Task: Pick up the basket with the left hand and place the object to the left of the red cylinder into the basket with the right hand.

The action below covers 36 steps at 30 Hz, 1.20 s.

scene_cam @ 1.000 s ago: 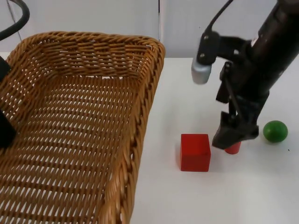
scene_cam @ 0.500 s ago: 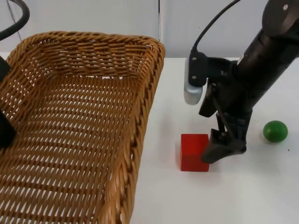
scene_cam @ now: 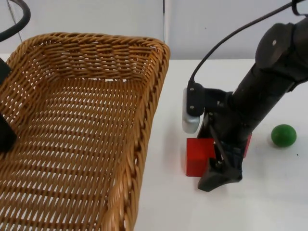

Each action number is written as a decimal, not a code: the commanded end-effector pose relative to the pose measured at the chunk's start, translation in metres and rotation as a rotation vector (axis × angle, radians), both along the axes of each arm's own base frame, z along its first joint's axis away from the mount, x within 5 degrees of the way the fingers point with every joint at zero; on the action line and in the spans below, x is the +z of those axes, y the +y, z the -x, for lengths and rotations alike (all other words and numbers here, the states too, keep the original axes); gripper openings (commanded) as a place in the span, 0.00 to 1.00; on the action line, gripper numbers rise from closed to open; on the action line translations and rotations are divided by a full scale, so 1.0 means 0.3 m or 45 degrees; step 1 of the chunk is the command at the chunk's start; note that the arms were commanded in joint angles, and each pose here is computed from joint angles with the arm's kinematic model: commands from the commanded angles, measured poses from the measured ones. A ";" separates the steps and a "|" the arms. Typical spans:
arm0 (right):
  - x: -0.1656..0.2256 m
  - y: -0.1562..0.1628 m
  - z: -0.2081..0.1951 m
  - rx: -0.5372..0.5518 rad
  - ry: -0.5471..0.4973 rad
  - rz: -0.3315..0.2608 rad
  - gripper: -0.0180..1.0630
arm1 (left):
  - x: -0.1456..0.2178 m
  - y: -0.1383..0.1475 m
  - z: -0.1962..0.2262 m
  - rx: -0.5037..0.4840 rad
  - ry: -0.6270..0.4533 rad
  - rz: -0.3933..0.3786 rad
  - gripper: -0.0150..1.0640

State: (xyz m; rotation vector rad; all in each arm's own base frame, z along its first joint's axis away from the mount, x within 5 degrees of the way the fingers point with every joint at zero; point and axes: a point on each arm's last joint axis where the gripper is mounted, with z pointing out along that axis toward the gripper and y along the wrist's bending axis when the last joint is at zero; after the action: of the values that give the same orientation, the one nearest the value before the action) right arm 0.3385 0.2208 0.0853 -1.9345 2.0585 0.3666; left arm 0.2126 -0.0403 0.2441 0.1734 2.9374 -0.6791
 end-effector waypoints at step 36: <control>0.084 0.011 -0.009 0.023 -0.092 -0.050 0.02 | 0.009 -0.007 0.004 0.026 -0.002 0.040 0.01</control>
State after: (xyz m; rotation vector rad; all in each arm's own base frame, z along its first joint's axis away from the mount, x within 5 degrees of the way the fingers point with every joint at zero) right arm 0.3416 0.2235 0.0878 -1.9270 2.0069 0.3269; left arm 0.2127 -0.0403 0.2441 0.1702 2.9364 -0.6782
